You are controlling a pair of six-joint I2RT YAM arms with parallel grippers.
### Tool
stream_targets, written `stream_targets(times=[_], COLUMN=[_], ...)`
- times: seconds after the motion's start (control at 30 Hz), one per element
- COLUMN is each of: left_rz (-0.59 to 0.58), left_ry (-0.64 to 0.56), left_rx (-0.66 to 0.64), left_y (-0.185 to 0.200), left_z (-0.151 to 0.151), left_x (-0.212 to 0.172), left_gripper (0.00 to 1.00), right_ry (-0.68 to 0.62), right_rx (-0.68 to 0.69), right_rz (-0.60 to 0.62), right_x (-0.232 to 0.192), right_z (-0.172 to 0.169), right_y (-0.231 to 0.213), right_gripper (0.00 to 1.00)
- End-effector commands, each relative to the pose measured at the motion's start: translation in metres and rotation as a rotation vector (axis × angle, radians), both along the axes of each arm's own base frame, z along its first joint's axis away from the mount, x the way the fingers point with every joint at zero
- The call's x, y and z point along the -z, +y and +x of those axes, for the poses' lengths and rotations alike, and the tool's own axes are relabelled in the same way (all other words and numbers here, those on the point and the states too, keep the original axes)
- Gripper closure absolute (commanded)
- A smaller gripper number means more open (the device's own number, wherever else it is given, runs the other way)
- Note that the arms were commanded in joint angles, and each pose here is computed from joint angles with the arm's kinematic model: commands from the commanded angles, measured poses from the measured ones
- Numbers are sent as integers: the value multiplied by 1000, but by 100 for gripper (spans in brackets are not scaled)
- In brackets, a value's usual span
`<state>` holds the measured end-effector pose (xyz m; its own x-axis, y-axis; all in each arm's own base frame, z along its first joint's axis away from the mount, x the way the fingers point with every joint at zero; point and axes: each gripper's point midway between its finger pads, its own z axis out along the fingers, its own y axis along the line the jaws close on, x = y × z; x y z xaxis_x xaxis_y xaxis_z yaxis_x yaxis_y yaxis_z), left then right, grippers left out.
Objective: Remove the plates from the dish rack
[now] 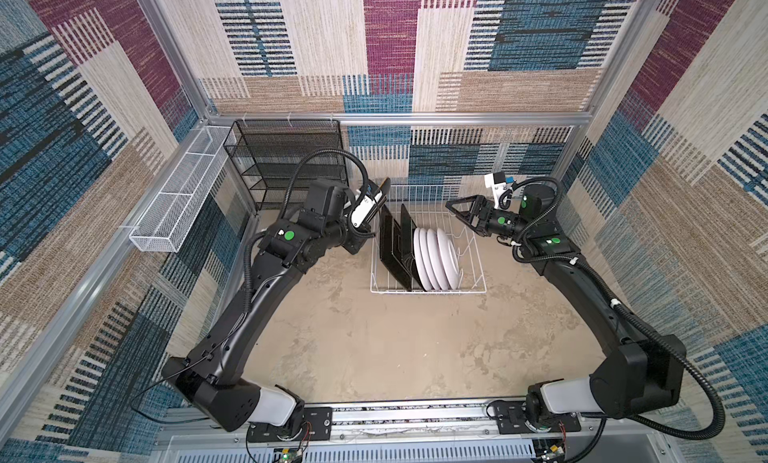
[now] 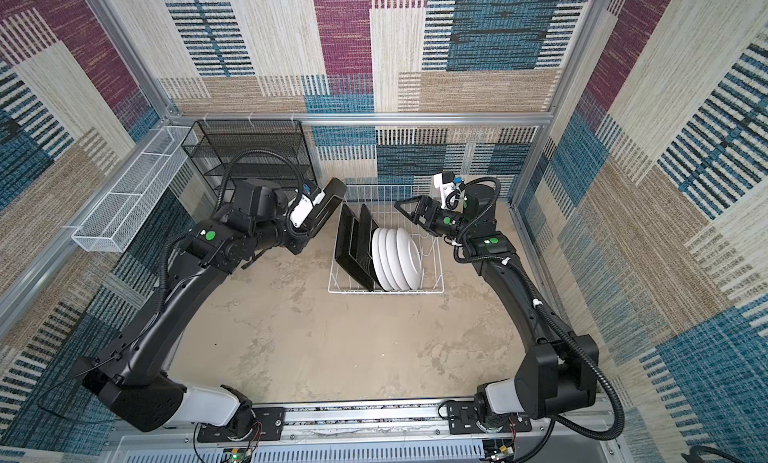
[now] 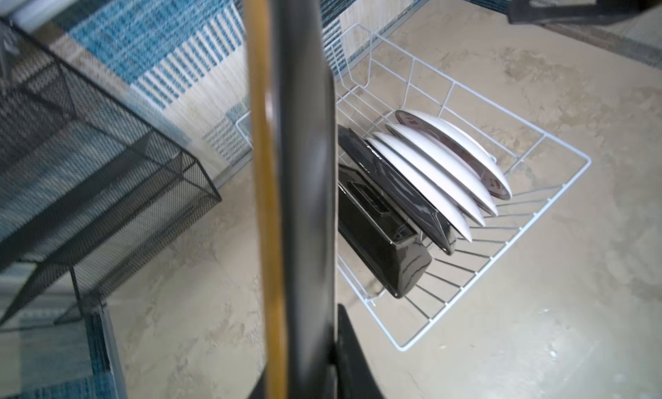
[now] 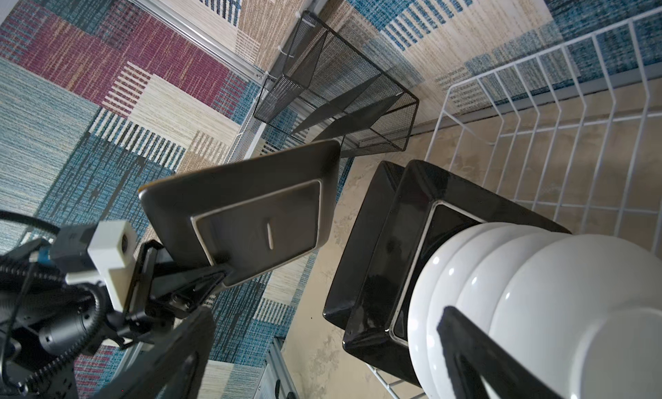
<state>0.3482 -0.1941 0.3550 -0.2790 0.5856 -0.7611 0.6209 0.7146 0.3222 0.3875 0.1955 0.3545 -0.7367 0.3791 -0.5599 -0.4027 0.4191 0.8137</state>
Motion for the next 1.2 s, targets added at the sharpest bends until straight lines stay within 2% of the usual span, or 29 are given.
stream_targets(times=[0.0,0.23,0.43,0.6,0.87,1.17], left_rz=[33,187,328,432,487,527], left_ry=[-396,-584,-690,-725,-799,-863], left_rx=[30,111,134,161,215,241], left_y=[-6,-20,-28,-33,-45,-55], left_z=[21,13,12,14,8,3], left_x=[-63,-53,-43,-30,-15,-7], left_gripper=[100,100,100,100,100,100], right_ry=[49,84,134,156,213,280], right_rx=[6,-10,-10,-16,-17,-43], right_rz=[46,47,39,27,-3,2], right_x=[-8,-14,-3,4,25,43], right_z=[0,5,11,14,20,16], right_y=[6,27,43,52,60,75], right_gripper=[0,1,2,4,10,27])
